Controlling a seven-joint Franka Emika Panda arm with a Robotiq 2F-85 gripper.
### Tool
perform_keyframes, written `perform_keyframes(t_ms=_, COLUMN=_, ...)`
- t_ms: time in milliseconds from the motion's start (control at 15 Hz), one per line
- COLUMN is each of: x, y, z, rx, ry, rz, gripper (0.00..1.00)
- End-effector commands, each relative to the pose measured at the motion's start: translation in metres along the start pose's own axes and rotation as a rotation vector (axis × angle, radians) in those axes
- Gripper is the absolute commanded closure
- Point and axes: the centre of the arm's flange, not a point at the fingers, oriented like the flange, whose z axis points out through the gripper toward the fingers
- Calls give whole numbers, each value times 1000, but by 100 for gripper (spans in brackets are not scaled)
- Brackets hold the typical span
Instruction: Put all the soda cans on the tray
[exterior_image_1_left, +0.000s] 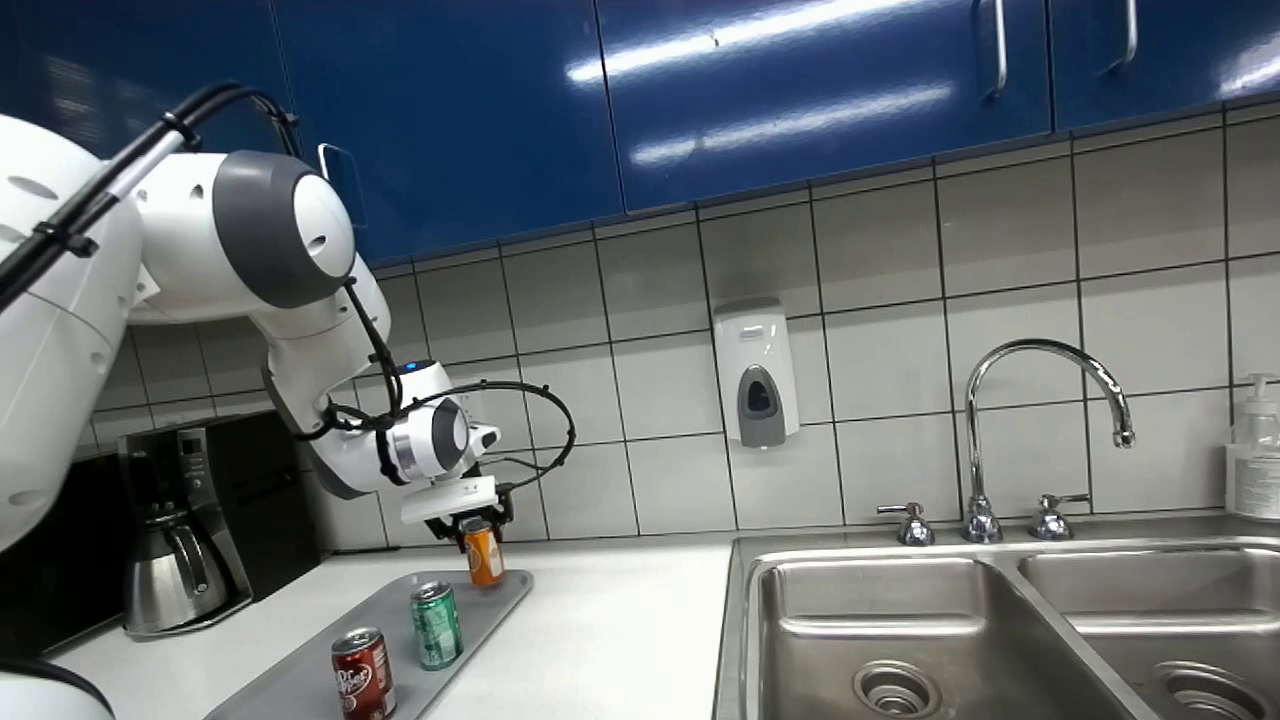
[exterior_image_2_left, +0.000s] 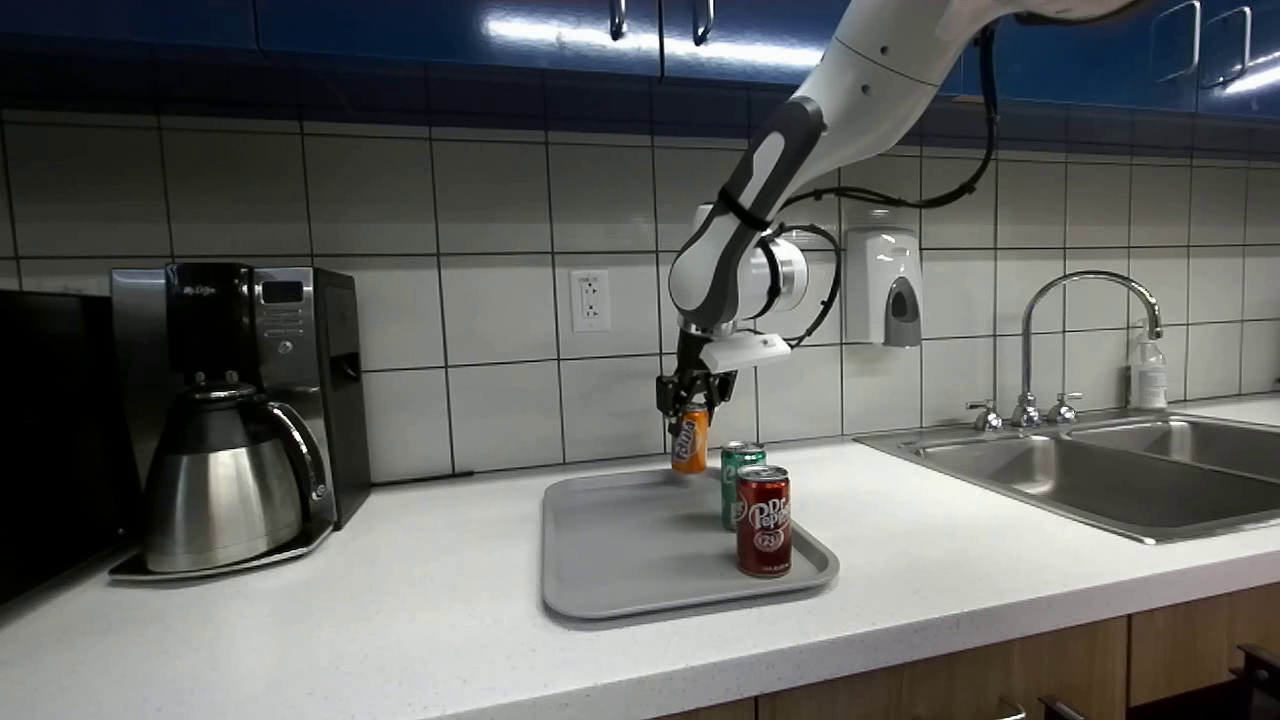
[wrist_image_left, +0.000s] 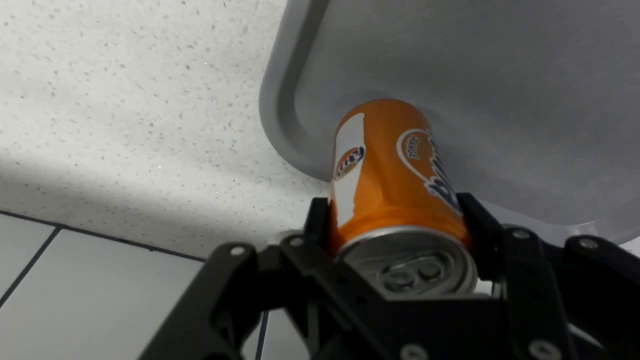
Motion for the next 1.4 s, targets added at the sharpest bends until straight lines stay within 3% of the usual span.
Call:
perform_keyframes(t_ms=0, x=2, y=2, z=-2, rx=16, ry=-15, rz=-31, gripper=61)
perform_keyframes(t_ms=933, x=0, y=-3, z=5, rx=22, ry=-45, rz=-59, gripper=61)
perform_keyframes(t_ms=1000, x=-1, y=-3, z=5, rx=21, ry=-48, rz=-62, gripper=11)
perform_keyframes(t_ms=1200, x=-1, y=-3, z=4, rx=21, ry=-49, rz=-65, gripper=0)
perform_keyframes(t_ms=1333, x=-1, y=-3, z=3, rx=20, ry=-46, rz=-66, gripper=0)
